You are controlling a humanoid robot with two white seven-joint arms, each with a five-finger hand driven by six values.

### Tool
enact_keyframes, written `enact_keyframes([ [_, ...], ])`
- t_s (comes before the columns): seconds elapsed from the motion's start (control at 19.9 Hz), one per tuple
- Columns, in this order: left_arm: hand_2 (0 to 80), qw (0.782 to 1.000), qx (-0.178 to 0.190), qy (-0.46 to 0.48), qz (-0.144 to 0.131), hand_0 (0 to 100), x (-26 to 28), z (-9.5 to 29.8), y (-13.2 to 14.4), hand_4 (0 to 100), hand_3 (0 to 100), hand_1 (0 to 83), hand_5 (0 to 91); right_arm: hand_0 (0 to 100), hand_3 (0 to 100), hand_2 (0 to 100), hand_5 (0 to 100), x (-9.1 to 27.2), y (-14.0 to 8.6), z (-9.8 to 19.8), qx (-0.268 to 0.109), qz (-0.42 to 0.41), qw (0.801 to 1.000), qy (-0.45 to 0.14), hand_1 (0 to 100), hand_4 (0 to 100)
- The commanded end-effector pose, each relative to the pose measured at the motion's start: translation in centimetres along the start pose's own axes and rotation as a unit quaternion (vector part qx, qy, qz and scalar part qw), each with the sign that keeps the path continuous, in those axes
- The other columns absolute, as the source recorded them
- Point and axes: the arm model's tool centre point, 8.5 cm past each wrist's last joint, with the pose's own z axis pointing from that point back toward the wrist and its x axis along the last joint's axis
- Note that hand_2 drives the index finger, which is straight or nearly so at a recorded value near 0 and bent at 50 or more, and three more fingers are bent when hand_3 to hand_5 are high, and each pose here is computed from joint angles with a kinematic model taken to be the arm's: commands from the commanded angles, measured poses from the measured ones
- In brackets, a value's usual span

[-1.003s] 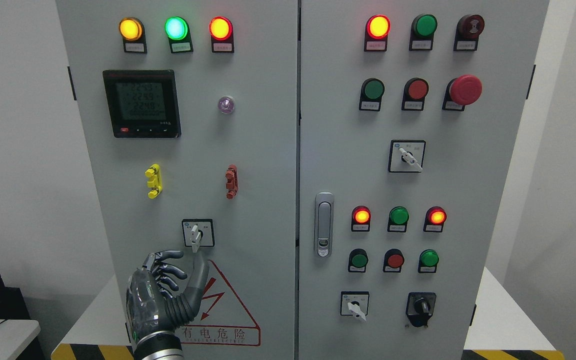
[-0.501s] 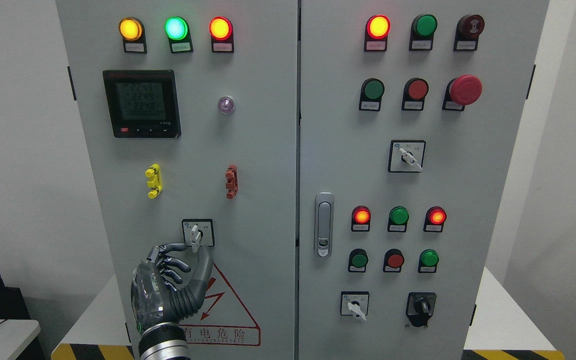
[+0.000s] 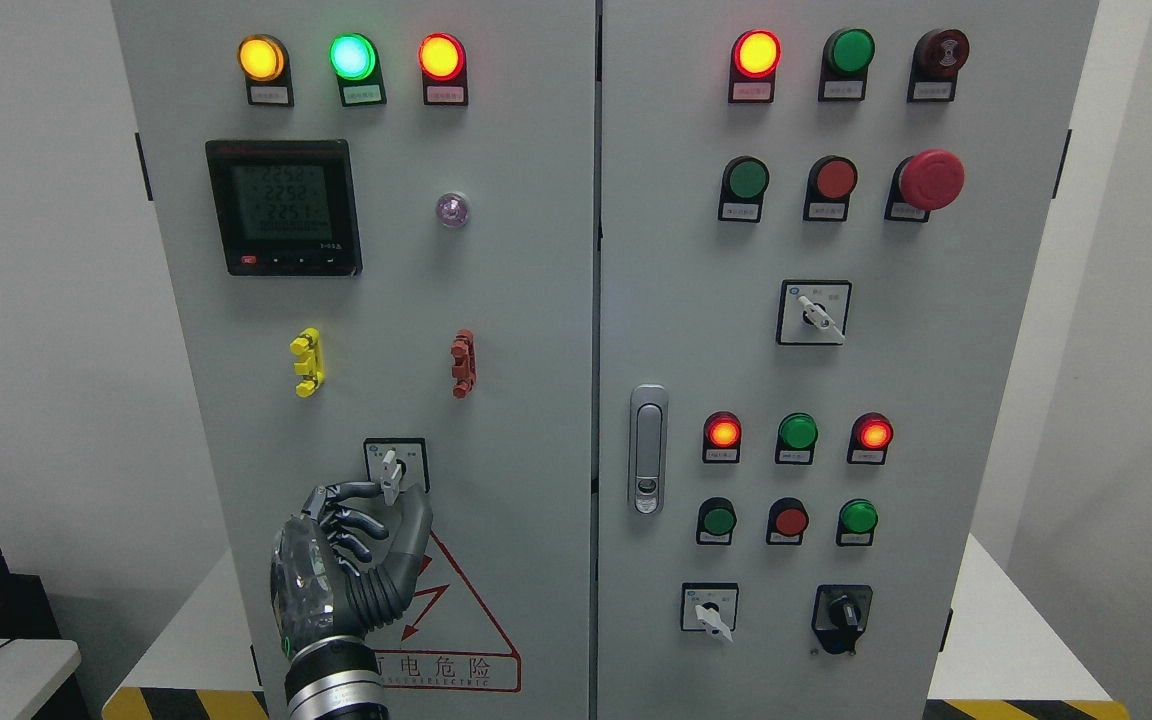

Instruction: Turn on light switch 1

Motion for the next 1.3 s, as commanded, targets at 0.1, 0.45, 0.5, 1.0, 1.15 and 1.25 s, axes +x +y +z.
enact_keyframes([
  [0.1,50.1,1.0,-0.002,0.003,0.003,21,0.1,-0.3,-0.3,90,83,58.4,88.1,12,0,0,0,0.0,0.0,0.0,0.0,0.014,1.0,-0.002,39,0],
  [0.45,51.1,1.0,0.002,0.015,0.002,21,-0.2,-0.4,0.0,91,84,57.0,88.2,12,0,0,0,0.1,0.0,0.0,0.0,0.013,1.0,-0.003,39,0],
  [0.5,51.1,1.0,0.002,0.015,0.002,21,-0.2,-0.4,0.0,91,84,56.7,88.2,12,0,0,0,0.1,0.1,0.0,0.001,0.013,1.0,-0.003,39,0],
  [1.0,51.1,1.0,0.008,0.01,0.009,21,0.4,-0.9,0.3,91,84,55.8,88.3,12,0,0,0,0.0,0.0,0.0,0.0,0.014,1.0,-0.002,39,0],
  [1.15,51.2,1.0,0.007,0.009,0.016,21,0.8,-1.2,0.3,91,84,55.8,88.3,12,0,0,0,0.1,0.0,0.0,0.0,0.013,1.0,-0.003,39,0],
  [1.25,51.2,1.0,0.007,0.009,0.017,21,0.8,-1.2,0.3,91,85,55.7,88.3,12,0,0,0,0.1,0.0,0.0,0.0,0.013,1.0,-0.003,39,0],
])
